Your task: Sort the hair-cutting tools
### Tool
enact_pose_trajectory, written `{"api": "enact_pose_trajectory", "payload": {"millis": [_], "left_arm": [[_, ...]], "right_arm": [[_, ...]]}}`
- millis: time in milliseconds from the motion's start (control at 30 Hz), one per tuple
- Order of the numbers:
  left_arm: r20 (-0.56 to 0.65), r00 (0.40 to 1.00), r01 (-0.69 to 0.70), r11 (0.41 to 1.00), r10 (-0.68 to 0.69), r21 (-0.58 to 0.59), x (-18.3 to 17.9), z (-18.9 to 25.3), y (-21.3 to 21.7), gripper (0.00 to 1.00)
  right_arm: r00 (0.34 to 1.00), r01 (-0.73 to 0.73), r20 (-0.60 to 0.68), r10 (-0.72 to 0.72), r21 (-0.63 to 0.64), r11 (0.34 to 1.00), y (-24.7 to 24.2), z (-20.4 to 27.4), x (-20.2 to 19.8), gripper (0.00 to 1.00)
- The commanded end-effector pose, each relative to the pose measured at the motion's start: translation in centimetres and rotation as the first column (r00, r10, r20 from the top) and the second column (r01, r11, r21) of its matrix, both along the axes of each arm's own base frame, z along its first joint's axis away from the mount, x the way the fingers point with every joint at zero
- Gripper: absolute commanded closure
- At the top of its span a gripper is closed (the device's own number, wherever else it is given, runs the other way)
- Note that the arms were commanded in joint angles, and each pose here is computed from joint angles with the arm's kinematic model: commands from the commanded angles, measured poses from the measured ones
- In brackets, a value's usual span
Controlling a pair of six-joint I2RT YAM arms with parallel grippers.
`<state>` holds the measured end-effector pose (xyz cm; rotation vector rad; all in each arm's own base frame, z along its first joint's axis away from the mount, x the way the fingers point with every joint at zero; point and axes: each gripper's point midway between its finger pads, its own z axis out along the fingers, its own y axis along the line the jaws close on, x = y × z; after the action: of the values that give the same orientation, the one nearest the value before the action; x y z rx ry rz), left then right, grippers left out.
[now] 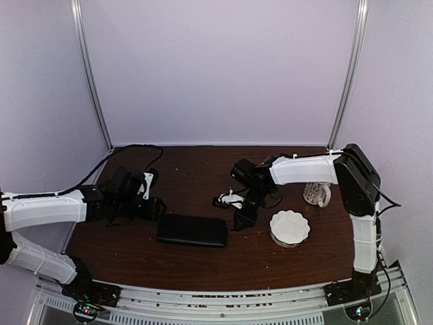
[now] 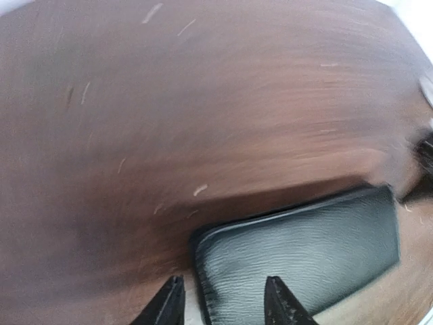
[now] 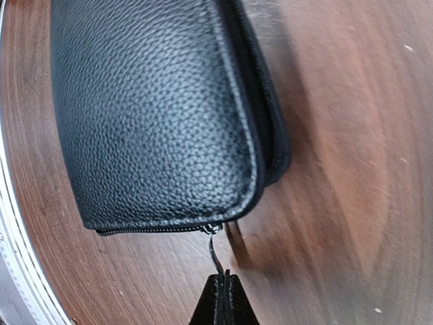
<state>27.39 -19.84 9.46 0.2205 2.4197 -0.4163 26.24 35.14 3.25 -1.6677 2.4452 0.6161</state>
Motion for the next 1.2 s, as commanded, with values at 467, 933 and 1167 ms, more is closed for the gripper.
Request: {"api": "enact_pose_trajectory", "payload": {"millis": [467, 933, 1167], "left_arm": [[0.081, 0.592, 0.664, 0.542, -0.802, 0.515, -5.9, 2.5, -13.3, 0.06], [-0.091, 0.409, 0.739, 0.271, -0.908, 0.616, -6.2, -2.8, -19.3, 0.27], [-0.091, 0.386, 0.729, 0.243, -0.918, 0.64, -5.9, -3.7, -19.5, 0.22]], "right_arm": [[1.0, 0.028, 0.011, -0.028, -0.062, 0.998, -1.3, 0.0, 1.5, 1.0], [1.0, 0.028, -0.005, -0.028, -0.052, 0.998, -1.1, 0.1, 1.2, 1.0], [1.0, 0.024, -0.015, -0.025, -0.049, 0.999, -1.1, 0.1, 1.0, 1.0]]}}
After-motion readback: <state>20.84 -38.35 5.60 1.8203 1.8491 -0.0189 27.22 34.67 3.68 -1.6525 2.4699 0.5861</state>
